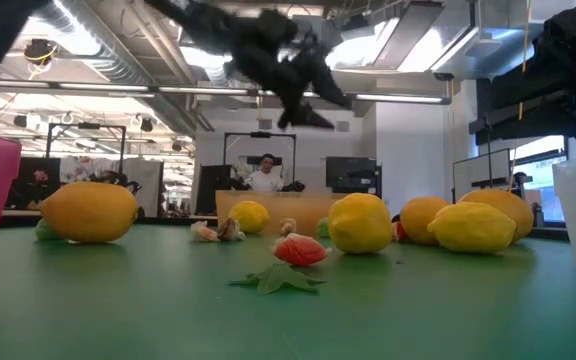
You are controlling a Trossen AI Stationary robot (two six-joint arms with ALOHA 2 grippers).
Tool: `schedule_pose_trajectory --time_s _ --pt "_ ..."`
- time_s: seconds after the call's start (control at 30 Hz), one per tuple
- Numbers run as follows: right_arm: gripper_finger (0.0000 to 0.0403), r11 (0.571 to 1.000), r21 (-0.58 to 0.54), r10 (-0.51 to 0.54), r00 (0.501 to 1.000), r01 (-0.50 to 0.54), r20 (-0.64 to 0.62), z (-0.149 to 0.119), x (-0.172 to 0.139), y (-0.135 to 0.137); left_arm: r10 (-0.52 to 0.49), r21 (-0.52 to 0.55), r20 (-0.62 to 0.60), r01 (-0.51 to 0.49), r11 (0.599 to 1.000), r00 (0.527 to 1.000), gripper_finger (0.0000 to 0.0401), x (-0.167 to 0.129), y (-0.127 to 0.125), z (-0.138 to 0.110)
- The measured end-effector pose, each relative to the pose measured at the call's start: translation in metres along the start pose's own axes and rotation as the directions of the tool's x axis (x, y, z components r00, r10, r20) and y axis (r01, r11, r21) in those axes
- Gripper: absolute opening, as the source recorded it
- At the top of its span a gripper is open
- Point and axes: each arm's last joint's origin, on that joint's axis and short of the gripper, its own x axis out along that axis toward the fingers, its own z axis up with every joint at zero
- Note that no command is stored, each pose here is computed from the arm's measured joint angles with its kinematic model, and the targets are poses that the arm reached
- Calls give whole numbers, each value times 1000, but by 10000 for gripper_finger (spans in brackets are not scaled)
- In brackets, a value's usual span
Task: Sort produce into baskets
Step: Put the mango into the orange bin
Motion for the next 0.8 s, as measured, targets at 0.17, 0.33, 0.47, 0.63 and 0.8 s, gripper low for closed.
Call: schedule_pose_trajectory --time_s 0.17,0.33,0.47,0.63,0.8 --pt "337 1000 -2 -1 1000 1 -3 0 0 0 -72 106 -182 93 990 981 315 -45 -62 -8" --pt "337 1000 -6 -2 1000 2 -5 0 0 0 -90 180 -338 159 971 937 315 -90 -125 -28" --pt "337 1000 -8 -1 1000 1 -10 -1 0 -1 -58 179 -451 154 972 891 315 -114 -156 -55" --pt "337 1000 -8 0 1000 0 -12 -1 0 -1 -24 82 -522 78 994 853 315 -128 -166 -97" --pt "337 1000 -8 0 1000 0 -13 -1 0 -1 113 92 -571 -73 993 813 315 -135 -158 -148"
